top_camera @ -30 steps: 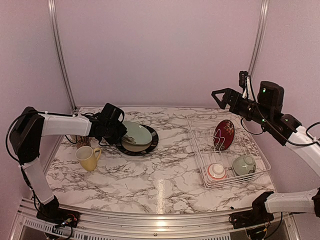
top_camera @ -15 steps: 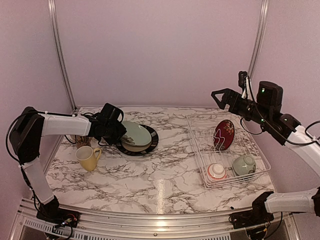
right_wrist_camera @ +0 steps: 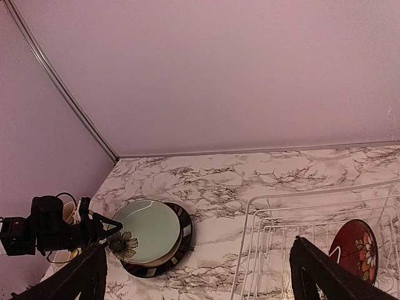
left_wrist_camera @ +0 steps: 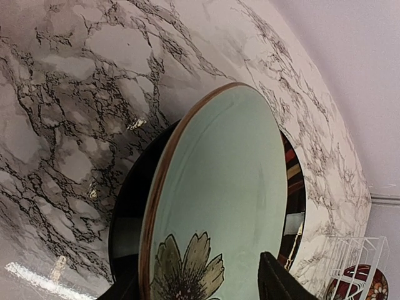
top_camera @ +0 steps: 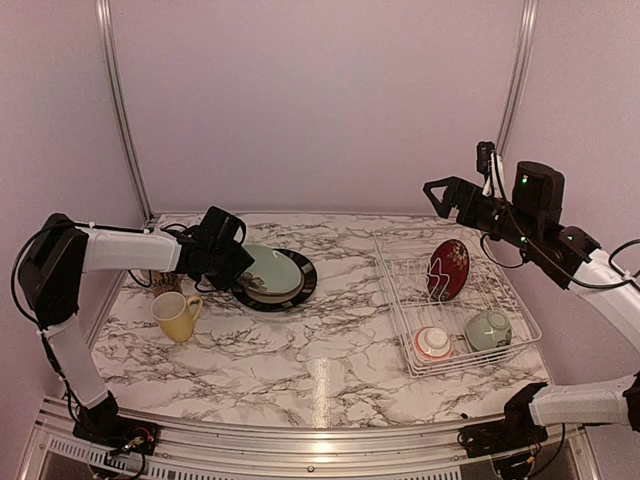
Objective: Unload the mixed dishes from the dish rack
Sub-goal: Place the plate on the plate.
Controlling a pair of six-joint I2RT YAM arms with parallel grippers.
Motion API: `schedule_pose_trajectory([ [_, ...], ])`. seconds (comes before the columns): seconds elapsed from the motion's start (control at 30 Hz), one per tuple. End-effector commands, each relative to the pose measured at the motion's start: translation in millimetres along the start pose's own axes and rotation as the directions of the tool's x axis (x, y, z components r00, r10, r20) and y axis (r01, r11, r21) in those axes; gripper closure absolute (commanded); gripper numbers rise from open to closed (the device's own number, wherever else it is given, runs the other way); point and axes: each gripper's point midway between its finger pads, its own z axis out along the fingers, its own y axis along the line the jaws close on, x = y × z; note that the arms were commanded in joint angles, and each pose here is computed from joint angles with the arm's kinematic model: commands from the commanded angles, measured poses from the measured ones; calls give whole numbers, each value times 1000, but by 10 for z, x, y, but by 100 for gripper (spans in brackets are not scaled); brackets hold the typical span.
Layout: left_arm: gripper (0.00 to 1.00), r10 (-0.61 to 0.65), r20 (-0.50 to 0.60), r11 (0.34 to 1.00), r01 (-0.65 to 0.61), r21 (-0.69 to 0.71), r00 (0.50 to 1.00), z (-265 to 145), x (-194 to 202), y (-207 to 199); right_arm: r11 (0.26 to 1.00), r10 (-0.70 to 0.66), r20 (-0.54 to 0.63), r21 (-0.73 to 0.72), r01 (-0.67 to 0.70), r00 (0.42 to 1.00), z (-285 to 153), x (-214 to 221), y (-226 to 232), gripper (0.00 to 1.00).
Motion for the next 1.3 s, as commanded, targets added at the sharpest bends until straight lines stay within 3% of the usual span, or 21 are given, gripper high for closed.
schedule_pose_trajectory([
  [0.0, 39, 10, 43, 1000, -10, 19, 999, -126, -133, -56, 999, -22, 38, 30, 21, 999, -97, -195, -9, 1],
  [0.27, 23, 31, 53, 999, -32, 11, 998, -196, -158, -28, 987, -90, 29, 138, 86, 995, -103, -196, -196, 2],
  [0.53, 15, 50, 59, 999, -51, 13, 997, -217, -175, -38, 926, -151, -120, 331, 183, 981, 68, -66, -684, 1],
  [1.03, 7, 85, 81, 996, -87, 16, 993, -270, -228, -48, 848, -48, -295, 493, 196, 954, 184, 167, -1520, 1],
  [1.27, 1, 197, 149, 967, -217, 133, 969, -741, -329, -450, 831, 52, -397, 525, 181, 916, 328, 491, -1957, 11],
])
